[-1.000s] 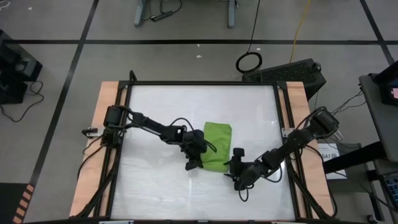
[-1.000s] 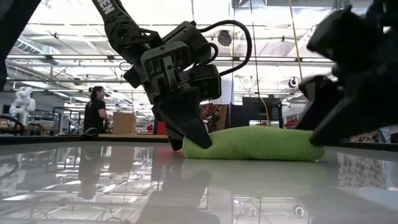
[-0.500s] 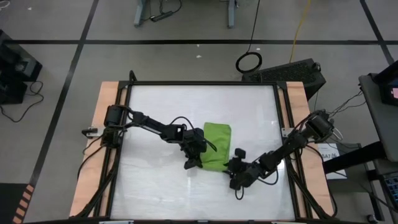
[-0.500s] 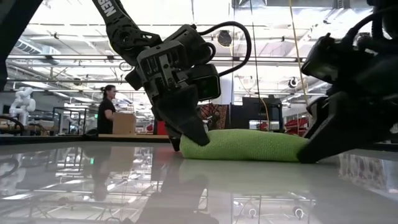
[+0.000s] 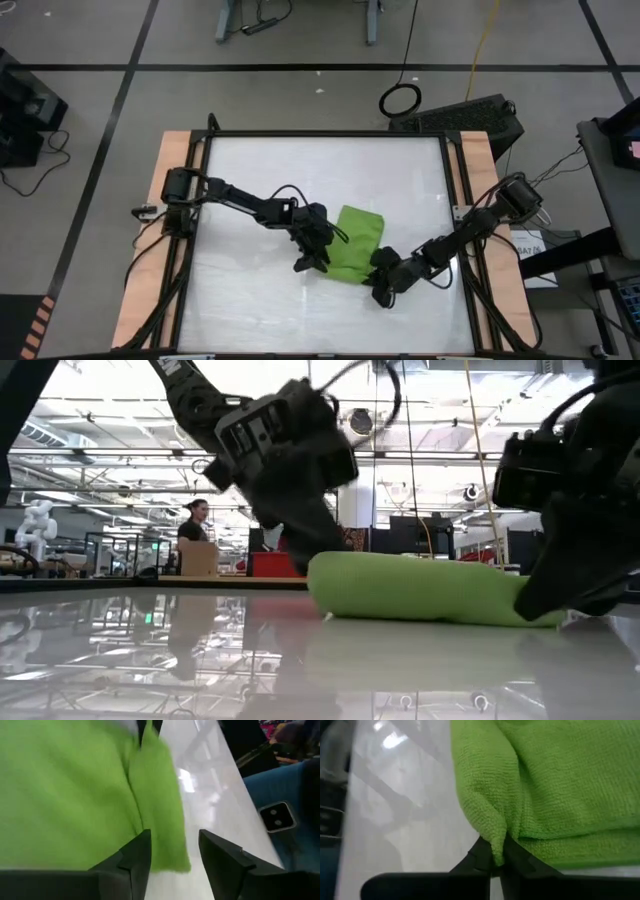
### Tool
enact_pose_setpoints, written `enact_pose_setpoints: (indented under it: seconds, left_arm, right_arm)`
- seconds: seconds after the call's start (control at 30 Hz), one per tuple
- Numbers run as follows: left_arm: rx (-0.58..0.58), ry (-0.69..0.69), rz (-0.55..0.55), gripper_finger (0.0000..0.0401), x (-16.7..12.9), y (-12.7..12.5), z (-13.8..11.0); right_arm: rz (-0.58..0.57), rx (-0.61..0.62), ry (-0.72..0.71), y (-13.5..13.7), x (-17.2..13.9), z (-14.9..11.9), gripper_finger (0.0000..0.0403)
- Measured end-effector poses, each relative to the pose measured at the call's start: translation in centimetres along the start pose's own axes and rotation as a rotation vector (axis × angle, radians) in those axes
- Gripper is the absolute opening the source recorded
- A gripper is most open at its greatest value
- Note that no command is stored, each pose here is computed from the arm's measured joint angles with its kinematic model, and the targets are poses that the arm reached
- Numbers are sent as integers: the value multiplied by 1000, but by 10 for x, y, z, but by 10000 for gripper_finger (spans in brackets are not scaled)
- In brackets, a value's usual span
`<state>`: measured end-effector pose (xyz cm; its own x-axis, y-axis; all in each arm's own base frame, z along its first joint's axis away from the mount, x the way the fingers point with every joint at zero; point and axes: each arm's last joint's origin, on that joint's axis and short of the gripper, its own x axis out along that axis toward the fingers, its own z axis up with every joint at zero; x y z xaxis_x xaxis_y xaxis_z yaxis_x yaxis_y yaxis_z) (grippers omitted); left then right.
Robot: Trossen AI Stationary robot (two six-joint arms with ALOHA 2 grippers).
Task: Roll towel
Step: Roll the green microfiber cloth
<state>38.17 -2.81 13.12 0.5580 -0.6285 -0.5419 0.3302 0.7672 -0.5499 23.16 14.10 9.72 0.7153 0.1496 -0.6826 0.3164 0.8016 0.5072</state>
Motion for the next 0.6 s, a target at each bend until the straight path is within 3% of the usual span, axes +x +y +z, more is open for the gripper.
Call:
enact_pose_setpoints:
  seconds: [0.17,0.33,0.47,0.6]
  left_arm:
    - [254,-45,123,172,-10,-26,13]
    - [503,9,278,172,-2,-51,8]
    - [608,96,428,173,7,-61,-2]
    - [647,96,529,173,10,-59,-6]
  right_arm:
    - [72,138,-97,-13,-8,-4,4]
    - [132,252,-187,-22,-13,-4,5]
    - [166,328,-207,-28,-16,-3,5]
    - [196,359,-211,-31,-18,-4,5]
